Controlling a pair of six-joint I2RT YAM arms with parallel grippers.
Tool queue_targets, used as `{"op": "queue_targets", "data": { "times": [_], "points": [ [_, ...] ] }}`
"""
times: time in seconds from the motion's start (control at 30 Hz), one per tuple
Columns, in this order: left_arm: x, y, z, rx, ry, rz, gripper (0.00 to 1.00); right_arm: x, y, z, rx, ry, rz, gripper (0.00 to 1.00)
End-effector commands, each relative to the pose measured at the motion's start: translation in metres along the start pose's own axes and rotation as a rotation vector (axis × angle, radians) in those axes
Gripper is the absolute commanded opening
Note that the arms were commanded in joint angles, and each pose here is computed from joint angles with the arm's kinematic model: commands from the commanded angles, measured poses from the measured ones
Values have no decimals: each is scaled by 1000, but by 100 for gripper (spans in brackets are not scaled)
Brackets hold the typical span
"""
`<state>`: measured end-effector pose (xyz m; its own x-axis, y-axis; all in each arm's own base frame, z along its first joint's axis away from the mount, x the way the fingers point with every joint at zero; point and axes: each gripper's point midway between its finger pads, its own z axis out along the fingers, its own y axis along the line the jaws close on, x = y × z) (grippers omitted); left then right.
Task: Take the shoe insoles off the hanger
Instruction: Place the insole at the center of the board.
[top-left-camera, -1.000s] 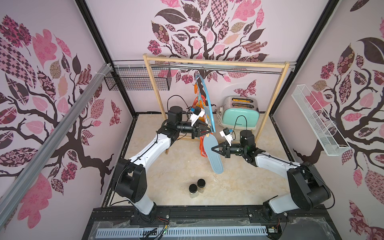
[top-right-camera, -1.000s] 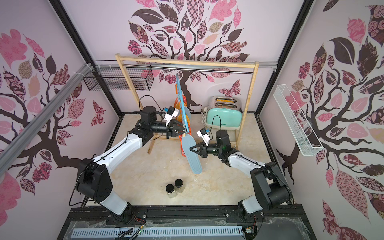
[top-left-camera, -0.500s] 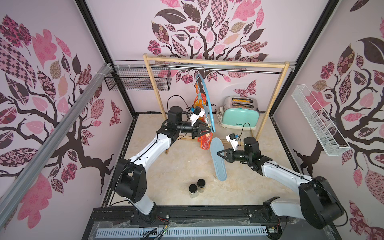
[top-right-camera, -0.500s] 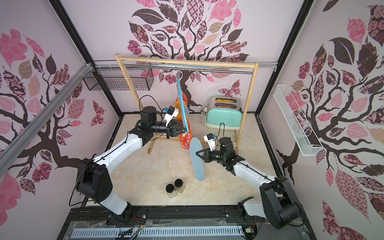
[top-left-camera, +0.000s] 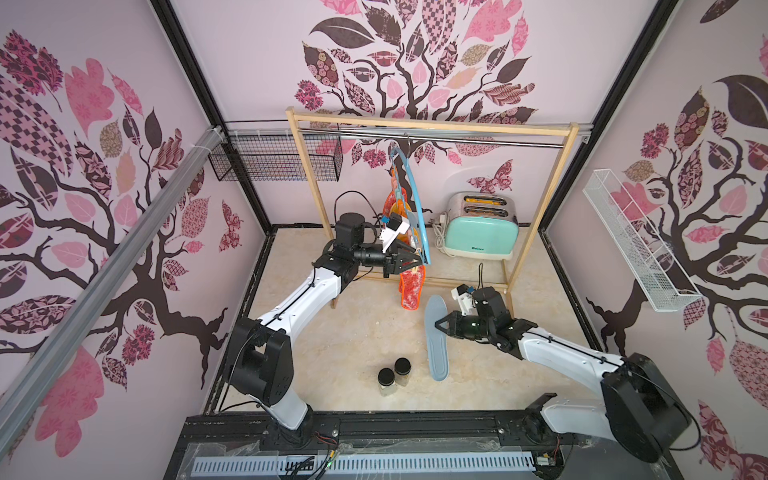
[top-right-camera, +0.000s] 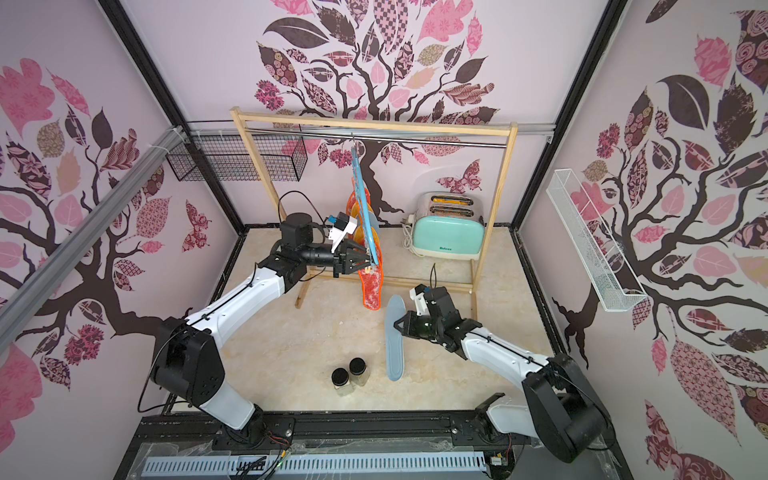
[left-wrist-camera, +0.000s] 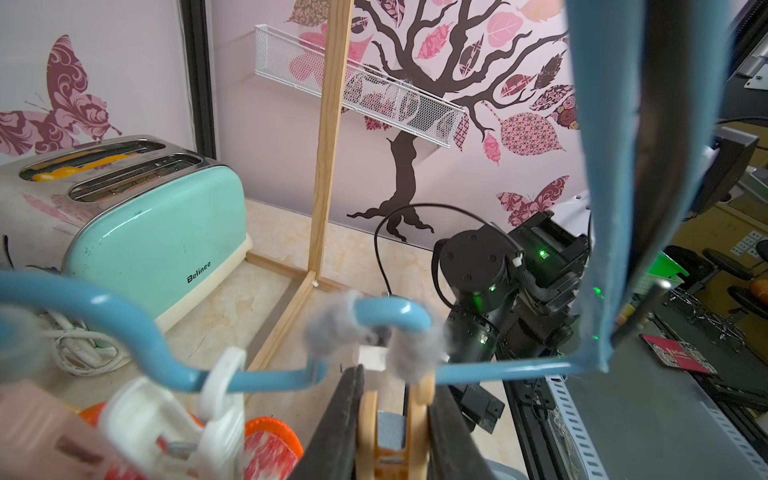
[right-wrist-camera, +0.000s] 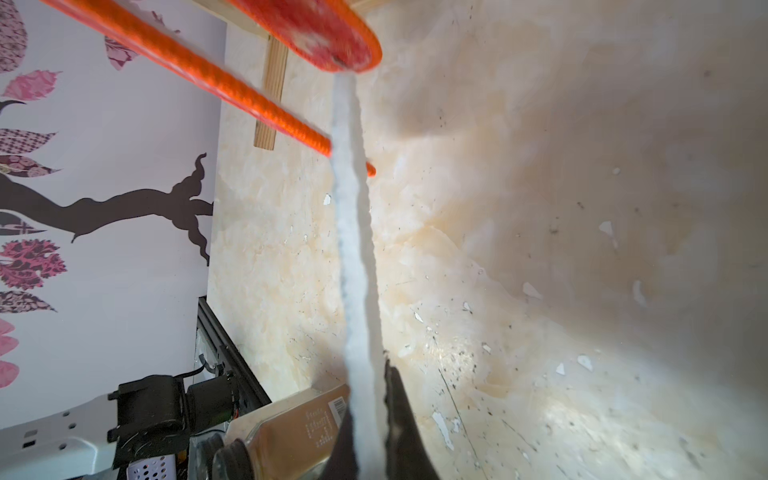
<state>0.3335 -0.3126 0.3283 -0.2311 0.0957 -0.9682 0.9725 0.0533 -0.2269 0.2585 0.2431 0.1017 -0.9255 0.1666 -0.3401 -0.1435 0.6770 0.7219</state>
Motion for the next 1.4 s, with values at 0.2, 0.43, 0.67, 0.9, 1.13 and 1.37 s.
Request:
{"op": "queue_targets", "data": {
  "times": [0.2, 0.43, 0.67, 0.9, 1.13, 1.37],
  "points": [
    [-8, -5, -3, -12, -14, 34, 8, -9, 1, 36, 45, -20, 91, 3],
    [-7, -5, -3, -15, -14, 33, 8, 0, -6, 49, 62, -13, 123, 3],
    [-7, -4, -3, -22, -14, 35, 8, 11, -15, 54, 88, 11, 130, 7],
    [-7, -4, -3, -23, -13, 34, 8, 15, -20, 57, 97, 24, 136, 19],
    [-6, -4, -3, -24, -12, 33, 8, 18, -24, 56, 113, 32, 128, 32],
    [-6, -5, -4, -27, -12, 36, 9, 19, -27, 47, 152, 35, 82, 40]
  ]
}}
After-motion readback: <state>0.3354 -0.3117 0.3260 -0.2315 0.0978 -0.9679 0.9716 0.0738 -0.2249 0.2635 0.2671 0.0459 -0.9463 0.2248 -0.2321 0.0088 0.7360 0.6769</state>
